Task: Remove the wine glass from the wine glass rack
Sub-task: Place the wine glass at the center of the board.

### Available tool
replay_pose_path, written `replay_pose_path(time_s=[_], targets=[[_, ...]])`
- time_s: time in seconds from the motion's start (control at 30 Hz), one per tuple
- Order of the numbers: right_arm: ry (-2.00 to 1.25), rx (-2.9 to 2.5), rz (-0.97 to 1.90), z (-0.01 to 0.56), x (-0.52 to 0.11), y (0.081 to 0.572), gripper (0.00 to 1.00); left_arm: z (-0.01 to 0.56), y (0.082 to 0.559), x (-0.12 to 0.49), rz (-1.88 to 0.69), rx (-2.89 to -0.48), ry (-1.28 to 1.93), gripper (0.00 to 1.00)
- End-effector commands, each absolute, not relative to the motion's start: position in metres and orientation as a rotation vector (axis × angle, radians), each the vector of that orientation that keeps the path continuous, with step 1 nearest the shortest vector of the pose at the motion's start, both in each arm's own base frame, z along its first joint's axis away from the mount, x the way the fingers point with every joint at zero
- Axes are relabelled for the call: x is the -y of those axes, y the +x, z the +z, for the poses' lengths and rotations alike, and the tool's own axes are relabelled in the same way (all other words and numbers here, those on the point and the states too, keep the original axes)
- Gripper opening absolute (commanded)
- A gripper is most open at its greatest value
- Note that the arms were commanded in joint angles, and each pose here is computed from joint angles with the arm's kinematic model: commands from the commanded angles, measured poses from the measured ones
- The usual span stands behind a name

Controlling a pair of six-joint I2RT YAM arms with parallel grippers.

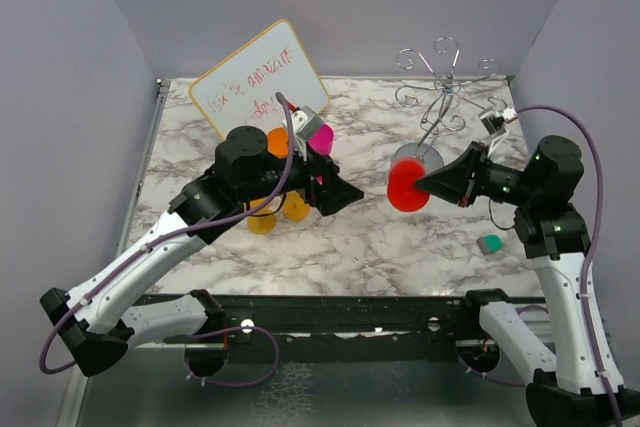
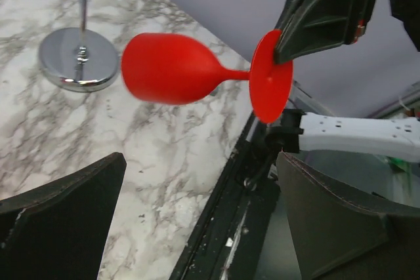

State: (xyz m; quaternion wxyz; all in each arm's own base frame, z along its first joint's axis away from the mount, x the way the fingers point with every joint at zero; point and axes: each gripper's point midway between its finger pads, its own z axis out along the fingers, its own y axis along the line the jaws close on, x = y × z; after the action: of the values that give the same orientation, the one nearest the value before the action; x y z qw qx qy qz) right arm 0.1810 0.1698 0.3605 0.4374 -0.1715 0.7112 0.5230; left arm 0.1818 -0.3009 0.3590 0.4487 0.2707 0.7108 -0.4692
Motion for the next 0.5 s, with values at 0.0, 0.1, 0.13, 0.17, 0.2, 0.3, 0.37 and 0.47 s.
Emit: replay_pose_path(time_s=[0.0,0.1,0.13,0.17,0.2,0.3,0.37,0.47], targets=[[-0.571,-1.772,1.417,0.352,-0.194,0.162,0.01,0.356,0.163,0.328,-1.375,-1.726,0.794,0.97],[-0.653,-1.845,1.372,0.332,-0.219,0.163,0.01,0.349,0.164,0.336,-1.413,-1.737,0.797,0.94],[-0.676,-1.873,1.339,0.325,-0.227,0.165,0.01,0.347,0.162,0.338,-1.428,-1.741,0.806,0.93],[-0.693,-1.891,1.312,0.321,-0.234,0.168,0.01,0.345,0.161,0.339,-1.438,-1.75,0.816,0.89],[-0.71,-1.895,1.302,0.319,-0.239,0.17,0.01,0.343,0.16,0.339,-1.444,-1.758,0.823,0.86],[-0.735,-1.853,1.329,0.324,-0.247,0.174,0.01,0.335,0.155,0.334,-1.426,-1.785,0.84,0.79],[-0.754,-1.811,1.355,0.33,-0.251,0.173,0.01,0.328,0.153,0.328,-1.395,-1.811,0.855,0.75],[-0.782,-1.784,1.388,0.332,-0.255,0.173,0.01,0.321,0.147,0.322,-1.383,-1.827,0.875,0.65]])
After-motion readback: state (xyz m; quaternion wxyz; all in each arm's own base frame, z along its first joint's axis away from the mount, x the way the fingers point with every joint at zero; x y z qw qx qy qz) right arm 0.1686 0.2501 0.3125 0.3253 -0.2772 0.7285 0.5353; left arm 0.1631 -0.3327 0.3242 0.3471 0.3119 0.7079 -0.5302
